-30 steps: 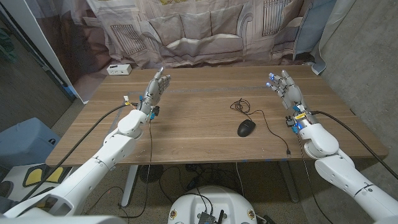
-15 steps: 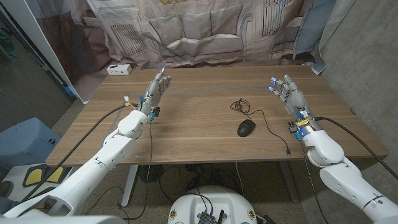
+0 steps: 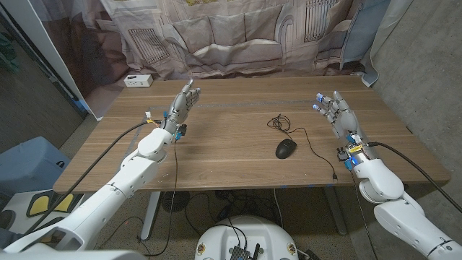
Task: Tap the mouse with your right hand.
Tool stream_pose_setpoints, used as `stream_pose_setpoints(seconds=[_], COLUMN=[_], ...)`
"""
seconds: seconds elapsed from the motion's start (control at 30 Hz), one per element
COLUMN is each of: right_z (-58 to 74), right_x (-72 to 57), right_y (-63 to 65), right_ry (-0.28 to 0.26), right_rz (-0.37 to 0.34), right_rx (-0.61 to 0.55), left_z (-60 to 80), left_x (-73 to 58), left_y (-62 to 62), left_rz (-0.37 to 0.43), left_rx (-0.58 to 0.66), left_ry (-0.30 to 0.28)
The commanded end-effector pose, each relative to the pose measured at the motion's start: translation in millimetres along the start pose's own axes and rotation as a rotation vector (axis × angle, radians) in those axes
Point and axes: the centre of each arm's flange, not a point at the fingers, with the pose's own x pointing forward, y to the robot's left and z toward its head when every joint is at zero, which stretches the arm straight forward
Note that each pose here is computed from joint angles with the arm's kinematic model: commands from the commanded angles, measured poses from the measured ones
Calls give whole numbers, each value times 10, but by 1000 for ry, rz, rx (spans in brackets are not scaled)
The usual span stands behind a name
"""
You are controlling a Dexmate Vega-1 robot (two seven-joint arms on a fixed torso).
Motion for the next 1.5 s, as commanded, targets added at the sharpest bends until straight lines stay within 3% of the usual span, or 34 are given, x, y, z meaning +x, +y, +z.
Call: stream_pose_setpoints(seconds=[0.03, 0.33, 0.87, 1.13, 1.5], right_z=[52, 56, 89, 48, 105], right_x=[-153, -247, -289, -325, -390], right_y=[64, 86, 147, 182, 229], right_ry=[-13, -17, -22, -56, -70], right_rz=[0, -19, -40, -71, -84], right_rx=[-67, -116, -287, -346, -468], left_z=[30, 72, 119, 105, 111], left_x=[18, 12, 109, 157, 151], left_y=[-47, -78, -76, -96, -115], left_rz=[-14, -29, -46, -56, -57], left_rx=[-11, -3, 18, -11, 19], left_ry=[-18, -20, -26, -33, -26])
